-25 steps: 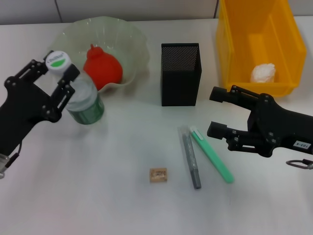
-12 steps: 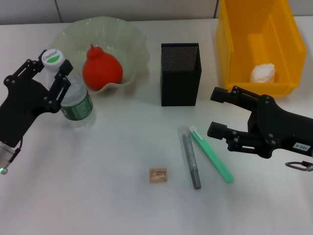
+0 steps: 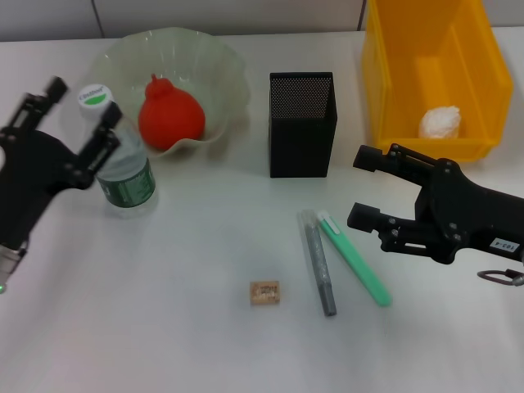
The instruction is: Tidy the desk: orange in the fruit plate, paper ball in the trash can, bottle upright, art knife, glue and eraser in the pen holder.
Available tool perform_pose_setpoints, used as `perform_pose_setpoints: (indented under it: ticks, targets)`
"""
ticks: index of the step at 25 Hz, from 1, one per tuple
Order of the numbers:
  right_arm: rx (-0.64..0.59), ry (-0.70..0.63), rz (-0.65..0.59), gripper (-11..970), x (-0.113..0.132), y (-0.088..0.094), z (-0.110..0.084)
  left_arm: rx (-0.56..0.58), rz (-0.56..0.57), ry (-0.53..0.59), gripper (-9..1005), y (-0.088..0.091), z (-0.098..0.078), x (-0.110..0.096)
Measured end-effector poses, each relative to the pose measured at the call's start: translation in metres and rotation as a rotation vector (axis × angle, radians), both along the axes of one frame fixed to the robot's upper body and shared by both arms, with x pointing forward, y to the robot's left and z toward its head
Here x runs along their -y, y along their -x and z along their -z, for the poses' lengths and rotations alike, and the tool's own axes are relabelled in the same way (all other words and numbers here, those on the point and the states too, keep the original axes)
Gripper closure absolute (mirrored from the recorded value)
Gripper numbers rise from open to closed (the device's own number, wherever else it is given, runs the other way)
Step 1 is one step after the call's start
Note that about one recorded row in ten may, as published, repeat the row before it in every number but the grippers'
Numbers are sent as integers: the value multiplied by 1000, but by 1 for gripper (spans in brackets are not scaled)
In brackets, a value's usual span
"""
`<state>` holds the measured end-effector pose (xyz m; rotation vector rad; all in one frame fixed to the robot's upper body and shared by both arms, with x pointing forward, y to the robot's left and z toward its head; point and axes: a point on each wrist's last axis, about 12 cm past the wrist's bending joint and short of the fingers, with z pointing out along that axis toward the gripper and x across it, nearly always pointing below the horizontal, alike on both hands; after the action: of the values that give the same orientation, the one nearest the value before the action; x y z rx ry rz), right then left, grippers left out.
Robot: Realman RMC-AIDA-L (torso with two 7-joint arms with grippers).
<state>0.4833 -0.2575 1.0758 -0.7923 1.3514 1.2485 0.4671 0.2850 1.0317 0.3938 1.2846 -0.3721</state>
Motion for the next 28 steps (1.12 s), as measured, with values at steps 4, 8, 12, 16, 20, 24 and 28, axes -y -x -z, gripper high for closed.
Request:
perform_pose_setpoints:
  ticks: [4, 8, 12, 16, 20, 24, 28]
  targets:
    - [2, -5, 13, 117, 2, 0, -1, 101, -12, 47, 253, 14, -11, -14]
    - [-33, -20, 61, 117, 15, -3, -4, 127, 87, 103, 242, 29, -25, -36]
    - [-71, 5, 68, 116, 32, -4, -11, 12, 274, 83, 245, 28, -32, -47]
    - [-120, 80, 59, 116, 55, -10, -32, -191, 578, -11, 248, 21, -42, -50]
    - [-202, 270, -5, 116, 69, -17, -72, -360, 752, -89, 251, 12, -47, -46]
    - [-328, 559, -2, 117, 56, -28, -122, -484, 819, -161, 253, 1, -48, -41]
    - [-418, 929, 103, 117, 13, -40, -161, -527, 826, -177, 253, -6, -48, -38]
